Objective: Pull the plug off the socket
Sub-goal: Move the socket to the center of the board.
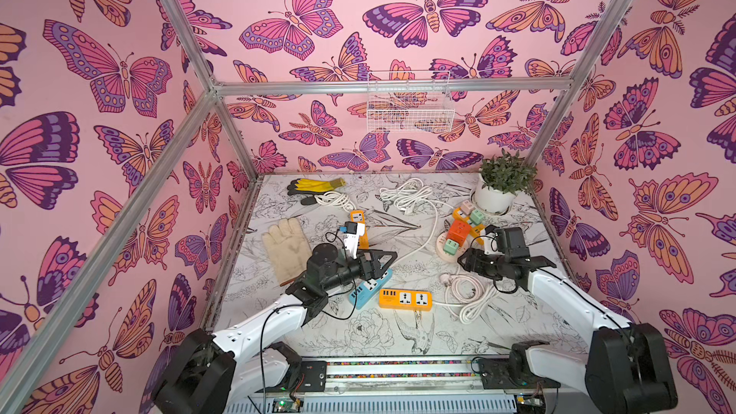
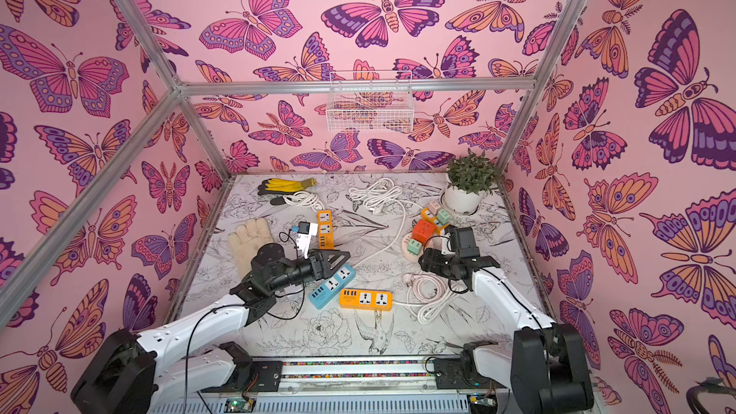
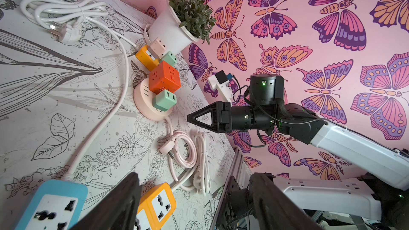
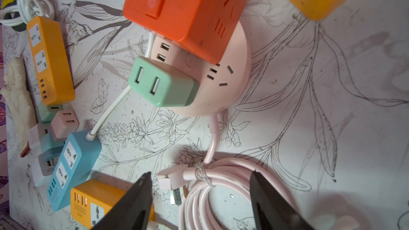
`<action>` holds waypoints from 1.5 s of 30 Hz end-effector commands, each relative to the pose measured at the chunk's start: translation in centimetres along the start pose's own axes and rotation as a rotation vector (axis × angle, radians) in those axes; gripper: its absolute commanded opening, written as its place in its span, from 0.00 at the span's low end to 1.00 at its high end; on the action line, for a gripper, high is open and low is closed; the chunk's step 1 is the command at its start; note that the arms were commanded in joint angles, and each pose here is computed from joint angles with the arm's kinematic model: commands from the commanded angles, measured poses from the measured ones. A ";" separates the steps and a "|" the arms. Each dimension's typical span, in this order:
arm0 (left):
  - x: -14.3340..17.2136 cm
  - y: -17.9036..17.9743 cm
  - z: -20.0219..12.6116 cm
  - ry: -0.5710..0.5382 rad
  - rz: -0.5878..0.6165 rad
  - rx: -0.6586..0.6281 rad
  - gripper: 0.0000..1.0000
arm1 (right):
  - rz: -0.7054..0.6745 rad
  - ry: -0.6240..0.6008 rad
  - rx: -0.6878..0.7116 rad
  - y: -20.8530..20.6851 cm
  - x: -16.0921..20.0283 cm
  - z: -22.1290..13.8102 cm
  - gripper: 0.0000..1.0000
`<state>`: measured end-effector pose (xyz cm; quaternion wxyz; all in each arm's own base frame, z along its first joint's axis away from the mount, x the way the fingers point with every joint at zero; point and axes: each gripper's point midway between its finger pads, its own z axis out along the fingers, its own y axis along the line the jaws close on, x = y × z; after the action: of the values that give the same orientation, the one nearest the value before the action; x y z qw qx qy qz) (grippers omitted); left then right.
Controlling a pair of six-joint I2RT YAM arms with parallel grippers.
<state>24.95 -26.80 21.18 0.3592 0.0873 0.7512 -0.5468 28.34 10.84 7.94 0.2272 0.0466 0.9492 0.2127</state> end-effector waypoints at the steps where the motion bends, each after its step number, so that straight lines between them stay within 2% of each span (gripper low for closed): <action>1: -0.2 -1.0 0.5 0.012 0.038 0.041 0.83 | -0.056 0.043 0.026 -0.2 -0.5 0.4 0.72; 5: 0.2 -0.9 0.9 0.037 0.040 0.047 0.83 | -0.067 0.103 0.081 -0.6 -0.4 1.4 0.62; 7: 0.2 -0.8 1.0 0.041 0.039 0.046 0.83 | -0.049 0.111 0.109 -0.9 -0.3 1.8 0.56; 9: 0.2 -0.7 1.0 0.039 0.038 0.044 0.83 | -0.010 0.116 0.118 -1.1 -0.3 2.4 0.55; 10: 0.3 -0.7 1.0 0.039 0.037 0.042 0.83 | 0.000 0.125 0.120 -1.1 -0.1 2.6 0.50; 12: 0.3 -0.6 1.0 0.039 0.038 0.041 0.82 | 0.016 0.157 0.113 -1.0 0.2 3.2 0.46; 16: 0.3 -0.6 1.1 0.041 0.038 0.043 0.82 | 0.012 0.195 0.119 -1.0 0.9 4.3 0.45; 25: 0.4 -0.6 1.0 0.039 0.040 0.040 0.82 | -0.049 0.281 0.144 -0.4 2.1 6.4 0.32; 26: 0.4 -0.6 1.0 0.039 0.041 0.039 0.82 | -0.054 0.285 0.144 -0.3 2.3 6.5 0.28; 34: 0.3 -0.5 0.9 0.031 0.046 0.034 0.82 | -0.057 0.255 0.146 1.0 3.5 6.8 0.23; 36: 0.4 -0.4 0.8 0.031 0.046 0.033 0.82 | -0.058 0.242 0.140 1.6 4.0 6.8 0.19; 45: 0.4 -0.2 0.8 0.028 0.055 0.024 0.82 | -0.064 0.206 0.085 4.4 6.6 6.7 0.16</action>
<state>24.95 -27.54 20.08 0.3452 0.1041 0.7589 -0.5423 26.50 17.70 1.81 0.1361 -0.0028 0.9773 0.1624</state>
